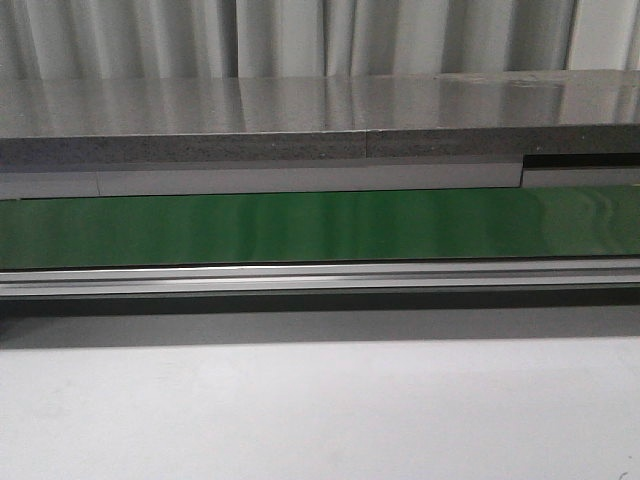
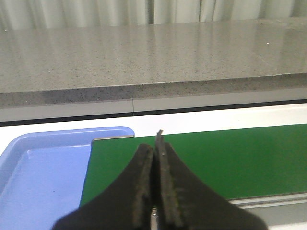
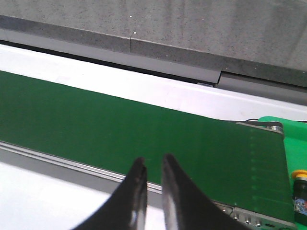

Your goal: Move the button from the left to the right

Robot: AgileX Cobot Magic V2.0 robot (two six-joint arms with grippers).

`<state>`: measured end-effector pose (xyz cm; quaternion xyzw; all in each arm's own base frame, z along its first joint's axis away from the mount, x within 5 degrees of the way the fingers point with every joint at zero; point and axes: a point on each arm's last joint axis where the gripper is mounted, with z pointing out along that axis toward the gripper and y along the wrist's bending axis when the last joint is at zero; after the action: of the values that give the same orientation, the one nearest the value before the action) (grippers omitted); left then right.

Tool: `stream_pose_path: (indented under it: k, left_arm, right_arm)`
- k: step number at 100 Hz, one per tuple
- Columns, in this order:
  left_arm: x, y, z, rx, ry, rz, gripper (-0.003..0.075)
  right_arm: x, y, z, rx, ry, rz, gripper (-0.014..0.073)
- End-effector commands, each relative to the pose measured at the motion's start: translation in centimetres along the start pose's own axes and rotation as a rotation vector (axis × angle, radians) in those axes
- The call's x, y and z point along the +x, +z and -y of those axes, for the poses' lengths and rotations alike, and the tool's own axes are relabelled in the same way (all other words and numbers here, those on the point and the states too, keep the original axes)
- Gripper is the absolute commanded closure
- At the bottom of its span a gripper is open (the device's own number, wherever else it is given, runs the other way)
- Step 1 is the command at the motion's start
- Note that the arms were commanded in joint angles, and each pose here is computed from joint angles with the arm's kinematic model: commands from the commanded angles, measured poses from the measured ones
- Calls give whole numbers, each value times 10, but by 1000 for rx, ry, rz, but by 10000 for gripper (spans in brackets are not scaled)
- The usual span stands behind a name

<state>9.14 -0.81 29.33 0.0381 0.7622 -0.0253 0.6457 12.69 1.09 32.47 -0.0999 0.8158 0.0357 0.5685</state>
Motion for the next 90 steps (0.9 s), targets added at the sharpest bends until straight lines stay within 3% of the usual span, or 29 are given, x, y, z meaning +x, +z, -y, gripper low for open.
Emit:
stream_pose_path:
  k: [1,4,90]
  left_arm:
    - [-17,-2,-1,-14,-15,103,740]
    - [-17,-2,-1,-14,-15,103,740]
    - [-17,-2,-1,-14,-15,103,740]
  right_arm:
    - [-11,-4,2,25,13,68,633]
    - [-11,-4,2,26,13,69,670]
    - [-12,-4,2,25,22,75,663]
